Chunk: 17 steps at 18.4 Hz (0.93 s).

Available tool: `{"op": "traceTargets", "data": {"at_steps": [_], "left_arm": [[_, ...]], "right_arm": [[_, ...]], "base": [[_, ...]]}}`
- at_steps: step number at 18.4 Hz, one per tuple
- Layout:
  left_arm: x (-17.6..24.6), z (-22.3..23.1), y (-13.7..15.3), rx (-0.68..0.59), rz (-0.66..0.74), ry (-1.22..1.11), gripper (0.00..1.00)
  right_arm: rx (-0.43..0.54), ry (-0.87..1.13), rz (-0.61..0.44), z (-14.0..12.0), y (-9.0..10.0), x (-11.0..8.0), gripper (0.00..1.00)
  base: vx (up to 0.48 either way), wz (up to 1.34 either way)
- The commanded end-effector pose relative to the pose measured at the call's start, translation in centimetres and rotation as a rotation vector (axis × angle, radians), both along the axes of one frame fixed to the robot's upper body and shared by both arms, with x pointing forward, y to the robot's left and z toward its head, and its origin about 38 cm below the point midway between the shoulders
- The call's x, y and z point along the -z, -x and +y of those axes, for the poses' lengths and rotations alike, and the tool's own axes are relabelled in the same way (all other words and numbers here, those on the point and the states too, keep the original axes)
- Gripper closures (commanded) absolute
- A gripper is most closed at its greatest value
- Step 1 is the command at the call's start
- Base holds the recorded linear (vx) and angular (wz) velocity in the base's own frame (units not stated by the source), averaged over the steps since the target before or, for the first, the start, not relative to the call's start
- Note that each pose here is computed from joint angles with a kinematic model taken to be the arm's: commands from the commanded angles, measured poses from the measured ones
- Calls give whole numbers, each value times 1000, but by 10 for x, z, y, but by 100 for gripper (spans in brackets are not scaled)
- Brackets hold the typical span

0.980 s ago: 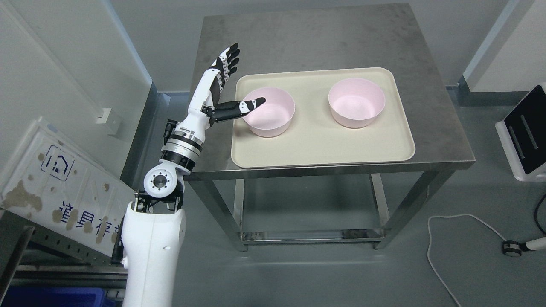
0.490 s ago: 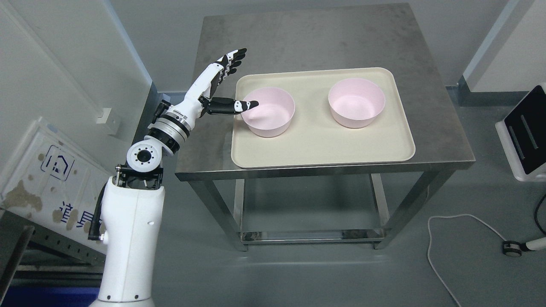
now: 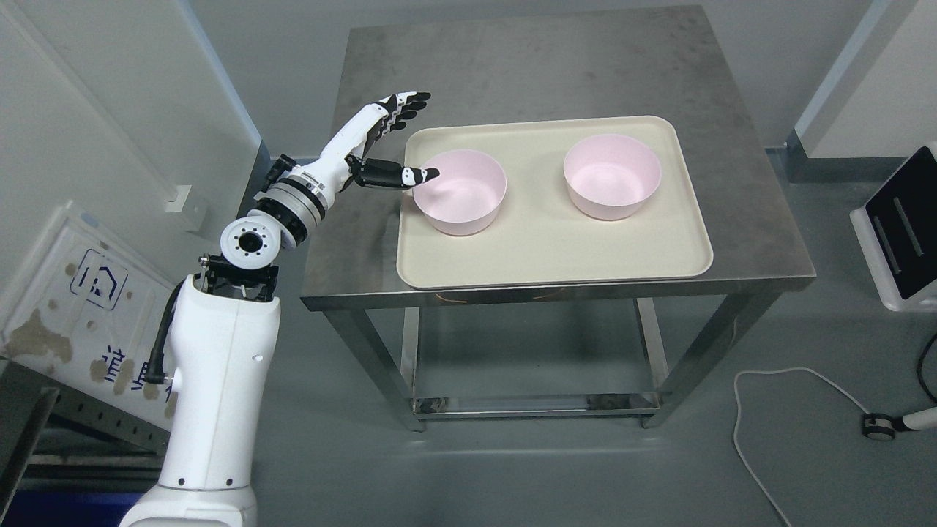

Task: Stack pink IKEA bowls on left shelf middle
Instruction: 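Reach the left hand toward the rim of the nearer pink bowl, then grasp the rim of the nearer pink bowl with the left hand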

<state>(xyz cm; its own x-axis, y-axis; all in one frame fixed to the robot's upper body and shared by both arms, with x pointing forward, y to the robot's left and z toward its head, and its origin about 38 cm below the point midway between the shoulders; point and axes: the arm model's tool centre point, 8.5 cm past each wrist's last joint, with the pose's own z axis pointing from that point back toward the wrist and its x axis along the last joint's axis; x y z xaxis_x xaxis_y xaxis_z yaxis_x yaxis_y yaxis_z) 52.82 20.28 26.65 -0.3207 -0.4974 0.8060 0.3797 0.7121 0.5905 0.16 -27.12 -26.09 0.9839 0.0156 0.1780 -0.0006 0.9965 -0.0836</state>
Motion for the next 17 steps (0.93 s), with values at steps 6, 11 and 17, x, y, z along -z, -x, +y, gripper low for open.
{"op": "traceTargets", "data": {"at_steps": [6,11,17], "left_arm": [[26,-30,-9,69,87,-90,35],[30,-33,-8,75,82,-146,42],[27,-26,-16,30,50,-274,49]], "right_arm": [[2,18,0,-11,0,-1,0],[2,18,0,-11,0,-1,0],[2,18,0,-11,0,-1,0]], "base": [[0,0],[0,0],[0,0]]}}
